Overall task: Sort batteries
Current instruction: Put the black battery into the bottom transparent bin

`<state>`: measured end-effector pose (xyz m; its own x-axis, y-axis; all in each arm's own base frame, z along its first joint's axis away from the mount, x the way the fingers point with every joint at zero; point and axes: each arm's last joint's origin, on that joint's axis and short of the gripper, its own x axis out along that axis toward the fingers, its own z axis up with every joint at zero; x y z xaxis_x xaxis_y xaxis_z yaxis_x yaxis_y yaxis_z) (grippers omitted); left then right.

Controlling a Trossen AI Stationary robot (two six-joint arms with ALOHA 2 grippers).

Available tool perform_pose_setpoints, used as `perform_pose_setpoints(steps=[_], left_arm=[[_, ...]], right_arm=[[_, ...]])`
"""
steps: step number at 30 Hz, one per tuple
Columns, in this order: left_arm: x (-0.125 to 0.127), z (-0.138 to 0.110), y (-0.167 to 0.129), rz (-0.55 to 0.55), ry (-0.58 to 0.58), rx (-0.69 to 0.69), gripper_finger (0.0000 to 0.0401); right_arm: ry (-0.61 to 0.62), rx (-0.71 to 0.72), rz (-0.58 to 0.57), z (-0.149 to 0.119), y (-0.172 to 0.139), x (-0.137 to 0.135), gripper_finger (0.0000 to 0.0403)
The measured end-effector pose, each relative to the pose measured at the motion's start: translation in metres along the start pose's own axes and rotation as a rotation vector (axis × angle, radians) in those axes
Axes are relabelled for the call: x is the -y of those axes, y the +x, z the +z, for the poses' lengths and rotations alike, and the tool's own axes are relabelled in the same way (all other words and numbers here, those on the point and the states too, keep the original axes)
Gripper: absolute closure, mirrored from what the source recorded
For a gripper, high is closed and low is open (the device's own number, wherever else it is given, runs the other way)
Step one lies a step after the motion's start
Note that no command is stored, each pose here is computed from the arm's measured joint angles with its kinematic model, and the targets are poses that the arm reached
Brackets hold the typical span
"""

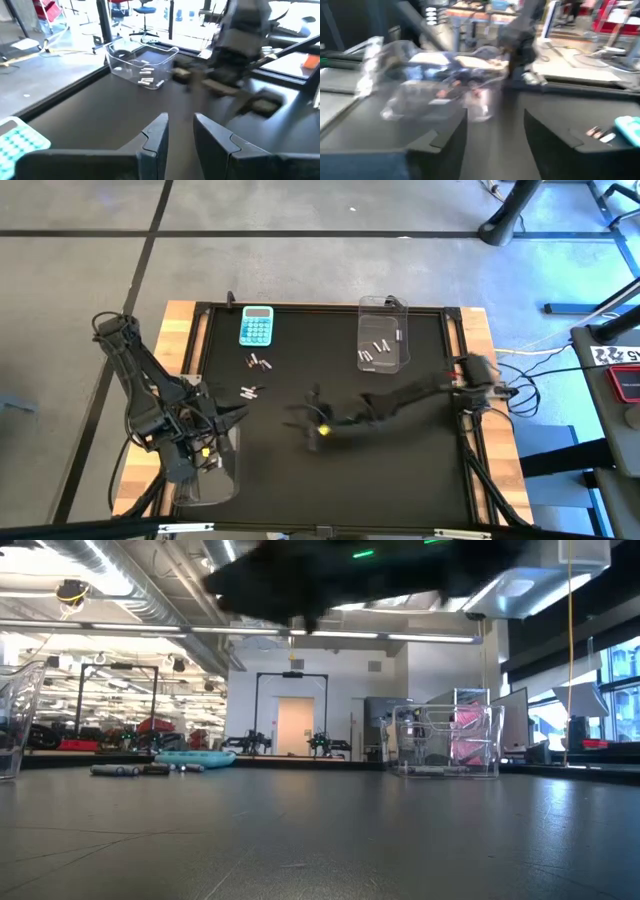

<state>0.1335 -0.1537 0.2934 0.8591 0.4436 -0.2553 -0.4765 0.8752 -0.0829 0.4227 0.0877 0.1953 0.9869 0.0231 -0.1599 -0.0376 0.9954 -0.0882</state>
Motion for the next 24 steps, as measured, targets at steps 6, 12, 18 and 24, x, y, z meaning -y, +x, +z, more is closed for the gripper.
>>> perform_pose_setpoints(steps=[6,12,18,24], left_arm=[[0.004,-0.001,0.001,0.0,-0.025,0.043,0.032],[0.004,-0.009,0.003,0.009,-0.015,0.069,0.032],[0.007,-0.018,0.006,0.017,0.008,0.067,0.032],[0.01,-0.02,0.006,0.015,0.012,0.066,0.032]], right_arm=[[0.026,0.009,-0.004,-0.009,0.072,0.047,0.0177],[0.041,-0.094,-0.043,-0.037,0.123,0.085,0.0191],[0.054,-0.211,-0.084,-0.072,0.143,0.111,0.0206],[0.141,-0.299,-0.118,-0.103,0.144,0.129,0.0212]])
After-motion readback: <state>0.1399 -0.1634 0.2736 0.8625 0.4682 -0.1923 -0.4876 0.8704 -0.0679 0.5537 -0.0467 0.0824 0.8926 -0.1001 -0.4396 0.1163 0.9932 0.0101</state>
